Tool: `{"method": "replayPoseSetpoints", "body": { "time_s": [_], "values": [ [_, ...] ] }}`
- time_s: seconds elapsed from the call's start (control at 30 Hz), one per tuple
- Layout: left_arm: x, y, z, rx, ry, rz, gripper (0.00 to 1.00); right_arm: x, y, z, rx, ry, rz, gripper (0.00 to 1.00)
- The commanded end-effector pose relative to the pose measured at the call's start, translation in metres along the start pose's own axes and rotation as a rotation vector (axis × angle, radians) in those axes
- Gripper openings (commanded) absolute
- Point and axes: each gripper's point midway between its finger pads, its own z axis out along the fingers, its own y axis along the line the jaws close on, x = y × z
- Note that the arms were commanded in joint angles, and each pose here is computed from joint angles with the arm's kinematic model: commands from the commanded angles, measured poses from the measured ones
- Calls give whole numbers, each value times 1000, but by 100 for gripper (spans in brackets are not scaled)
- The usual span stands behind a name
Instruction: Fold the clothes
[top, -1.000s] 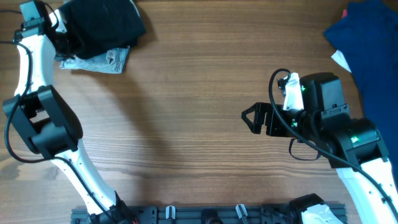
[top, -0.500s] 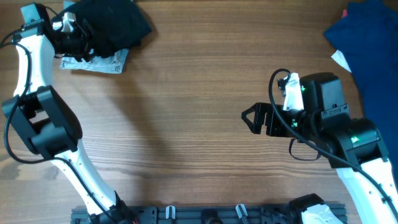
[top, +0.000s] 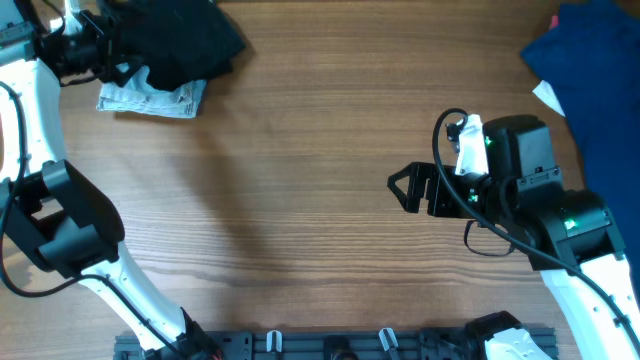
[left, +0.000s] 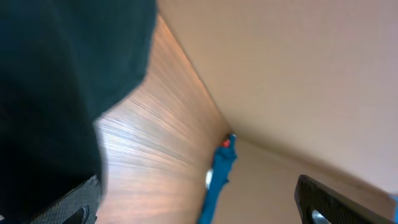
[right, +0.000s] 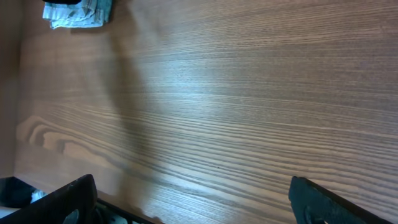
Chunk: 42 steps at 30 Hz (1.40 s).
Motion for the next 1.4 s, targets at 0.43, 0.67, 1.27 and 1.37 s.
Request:
{"method": "replayPoseSetpoints", "body": {
  "time_s": [0.43,0.67,1.27,1.37],
  "values": [
    [-88,22,-77,-23,-350,-112,100,-1,3,1,-14,2,-25,100],
    [-122,70,-72,-212,-489,-21,99,-3,3,6,-16,12,-19,100],
    [-155,131,8,-229,-557,-164,92,1,-3,25,-1,87,6,100],
    [-149,127,17,-213,-534,-189,86,1,-4,29,5,102,12,100]
  ]
}}
